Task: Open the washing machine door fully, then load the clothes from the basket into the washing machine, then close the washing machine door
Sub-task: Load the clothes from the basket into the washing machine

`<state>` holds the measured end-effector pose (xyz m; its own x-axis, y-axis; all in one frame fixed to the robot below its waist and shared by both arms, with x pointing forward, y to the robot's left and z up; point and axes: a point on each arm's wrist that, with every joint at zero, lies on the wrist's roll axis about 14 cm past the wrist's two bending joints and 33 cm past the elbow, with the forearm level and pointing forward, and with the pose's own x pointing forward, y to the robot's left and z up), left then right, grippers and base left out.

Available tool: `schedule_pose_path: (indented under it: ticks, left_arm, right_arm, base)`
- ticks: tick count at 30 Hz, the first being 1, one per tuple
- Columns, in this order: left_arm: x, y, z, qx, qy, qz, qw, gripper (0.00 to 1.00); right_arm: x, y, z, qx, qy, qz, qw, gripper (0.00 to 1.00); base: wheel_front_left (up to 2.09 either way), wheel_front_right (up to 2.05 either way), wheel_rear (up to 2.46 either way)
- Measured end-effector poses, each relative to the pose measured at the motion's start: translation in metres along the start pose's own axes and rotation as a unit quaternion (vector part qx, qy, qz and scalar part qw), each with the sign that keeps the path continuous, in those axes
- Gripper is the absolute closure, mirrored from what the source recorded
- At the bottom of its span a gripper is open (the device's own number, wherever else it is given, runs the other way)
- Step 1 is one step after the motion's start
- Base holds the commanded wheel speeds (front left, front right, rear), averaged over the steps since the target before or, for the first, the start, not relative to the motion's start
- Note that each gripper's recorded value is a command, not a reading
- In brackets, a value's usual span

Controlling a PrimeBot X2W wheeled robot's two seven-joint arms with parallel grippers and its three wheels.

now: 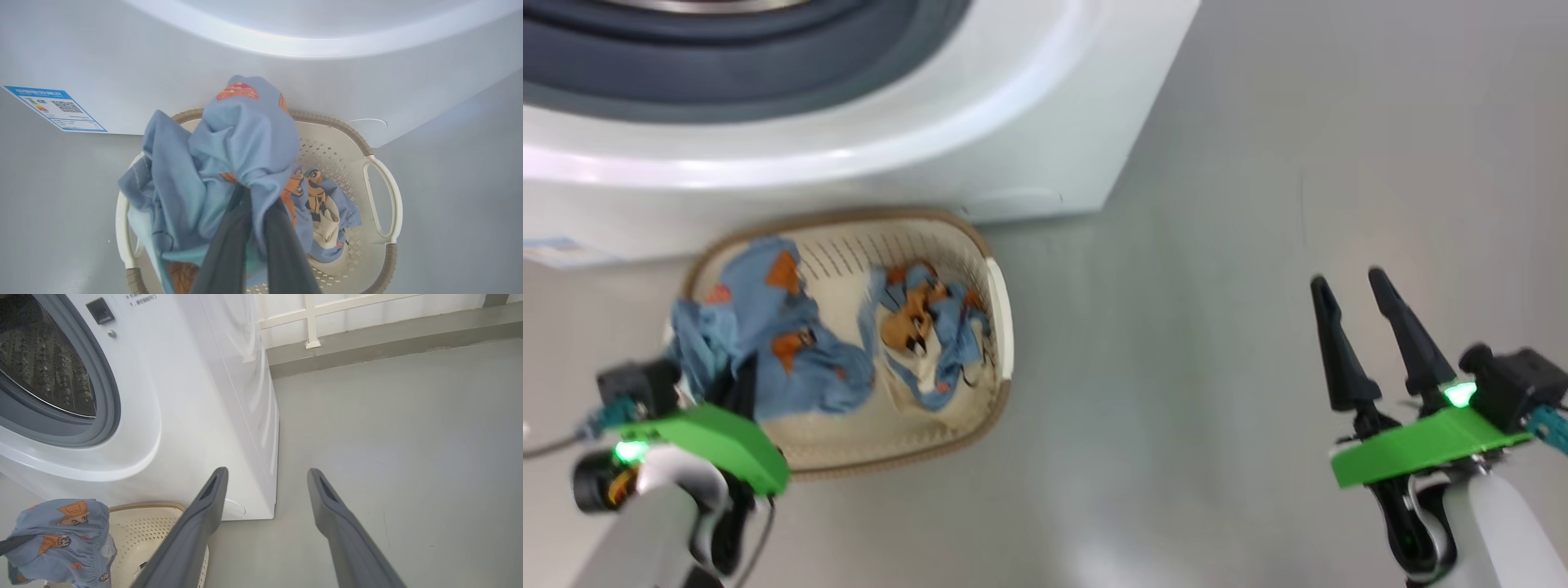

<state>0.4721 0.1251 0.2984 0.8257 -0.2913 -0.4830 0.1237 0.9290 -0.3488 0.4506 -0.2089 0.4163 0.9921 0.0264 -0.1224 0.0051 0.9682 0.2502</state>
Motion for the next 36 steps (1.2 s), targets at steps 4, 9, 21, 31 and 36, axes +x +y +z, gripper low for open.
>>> schedule_pose_path:
  ticks: [4, 9, 21, 31, 36]
  left_arm:
    - [-0.025, -0.007, 0.013, 0.001, -0.030, 0.003, 1.000, 1.00]
    - [-0.057, -0.016, 0.031, 0.007, -0.072, 0.002, 0.997, 1.00]
    - [-0.134, -0.023, 0.054, 0.015, -0.160, 0.012, 0.987, 1.00]
    - [-0.186, -0.021, 0.064, 0.022, -0.218, 0.030, 0.975, 1.00]
    - [-0.205, -0.020, 0.065, 0.021, -0.237, 0.035, 0.971, 1.00]
  right_arm:
    - [-0.016, 0.001, 0.013, -0.002, -0.011, 0.002, 1.000, 0.00]
    - [-0.037, 0.004, 0.025, 0.000, -0.021, 0.006, 1.000, 0.00]
    - [-0.082, 0.005, 0.043, 0.004, -0.043, 0.007, 0.999, 0.00]
    - [-0.109, 0.003, 0.044, 0.002, -0.047, 0.006, 0.999, 0.00]
    - [-0.112, 0.006, 0.047, 0.002, -0.053, 0.010, 0.999, 0.00]
  base:
    - [0.00, 0.00, 0.00]
    - [0.00, 0.00, 0.00]
    - [0.00, 0.00, 0.00]
    - [0.00, 0.00, 0.00]
    - [0.00, 0.00, 0.00]
